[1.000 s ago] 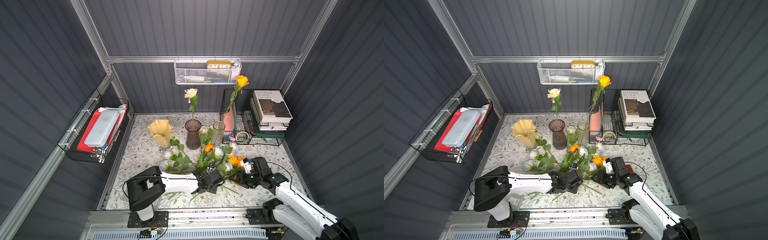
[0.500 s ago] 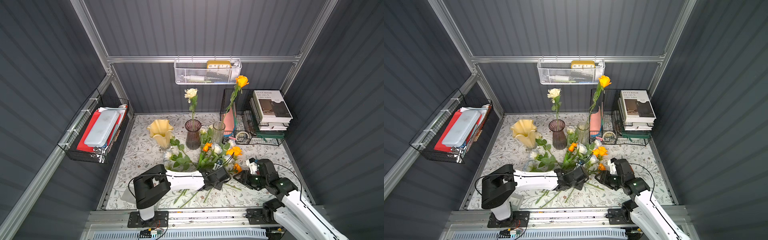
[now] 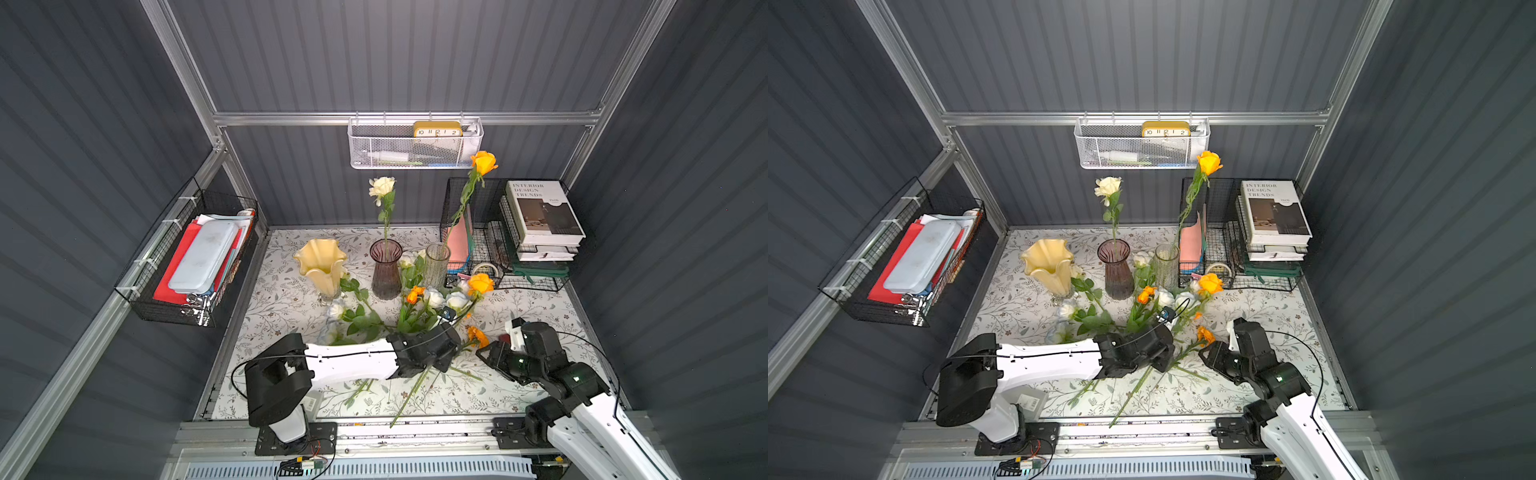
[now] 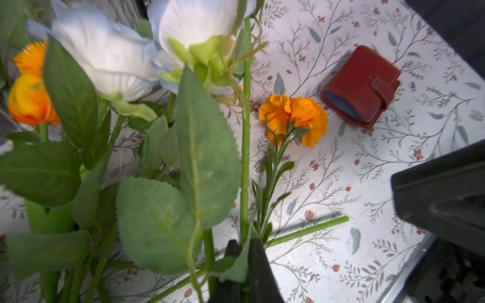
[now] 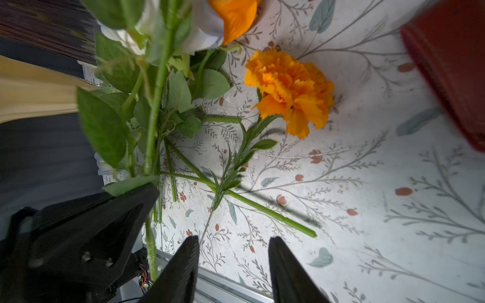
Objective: Arrange the flowers in different vases according to their colors
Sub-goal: Pick up the flower at the center of the board.
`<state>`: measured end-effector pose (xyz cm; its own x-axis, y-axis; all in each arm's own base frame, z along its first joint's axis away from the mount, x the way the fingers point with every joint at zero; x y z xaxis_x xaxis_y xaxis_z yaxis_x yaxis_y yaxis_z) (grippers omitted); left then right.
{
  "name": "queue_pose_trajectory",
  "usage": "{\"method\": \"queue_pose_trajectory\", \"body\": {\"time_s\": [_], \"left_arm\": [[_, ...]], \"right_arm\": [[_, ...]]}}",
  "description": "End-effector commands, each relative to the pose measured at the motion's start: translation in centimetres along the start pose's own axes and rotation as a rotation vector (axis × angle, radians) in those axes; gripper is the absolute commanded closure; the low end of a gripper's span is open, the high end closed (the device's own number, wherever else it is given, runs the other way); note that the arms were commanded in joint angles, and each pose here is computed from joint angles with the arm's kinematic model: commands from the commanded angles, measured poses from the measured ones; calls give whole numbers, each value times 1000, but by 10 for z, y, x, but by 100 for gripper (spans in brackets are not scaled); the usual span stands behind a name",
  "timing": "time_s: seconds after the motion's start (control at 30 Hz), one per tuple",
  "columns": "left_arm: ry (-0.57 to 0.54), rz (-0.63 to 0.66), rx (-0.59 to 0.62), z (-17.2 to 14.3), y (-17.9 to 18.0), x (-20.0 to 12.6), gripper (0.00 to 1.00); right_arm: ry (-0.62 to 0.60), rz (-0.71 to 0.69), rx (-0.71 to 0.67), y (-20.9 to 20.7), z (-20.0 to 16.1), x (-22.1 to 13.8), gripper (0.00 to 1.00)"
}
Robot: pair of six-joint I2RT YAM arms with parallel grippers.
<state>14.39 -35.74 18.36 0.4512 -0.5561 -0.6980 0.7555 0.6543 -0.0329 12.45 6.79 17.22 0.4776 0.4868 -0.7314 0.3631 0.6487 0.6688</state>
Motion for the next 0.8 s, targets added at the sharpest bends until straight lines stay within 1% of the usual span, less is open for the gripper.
{"method": "queue_pose_trajectory", "body": {"time_s": [0.0,0.1,0.27,0.43,0.5,0.63,0.77], "left_arm": [[-132,-20,57,28,-3,-17,96],[-192,-4,89,40,-2,-25,96],[-335,57,158,73,0,-42,97],[-417,103,195,99,11,-49,99],[-462,92,198,109,15,-58,99],[-587,15,228,127,13,-86,99],[-675,-47,253,135,10,-104,98]], "right_arm": [[-38,-16,27,1,2,-7,52],[-40,-13,31,-1,1,-6,52],[-19,29,47,-4,1,7,52],[31,94,48,0,2,22,52],[37,77,49,0,4,25,52],[59,64,49,0,5,32,52],[60,53,52,-2,5,35,52]]}}
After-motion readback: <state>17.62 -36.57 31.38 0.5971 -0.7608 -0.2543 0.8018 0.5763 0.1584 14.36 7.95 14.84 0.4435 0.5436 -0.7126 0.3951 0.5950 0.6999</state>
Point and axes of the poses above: each gripper's point midway between its finger pads, its own x axis out along the fingers, its own y axis along the line the jaws close on, z = x × y, the point moved 9 cm from there along -x, back along the fingers, and after that the axes turned 9 degrees about x, right-handed, at the moved point
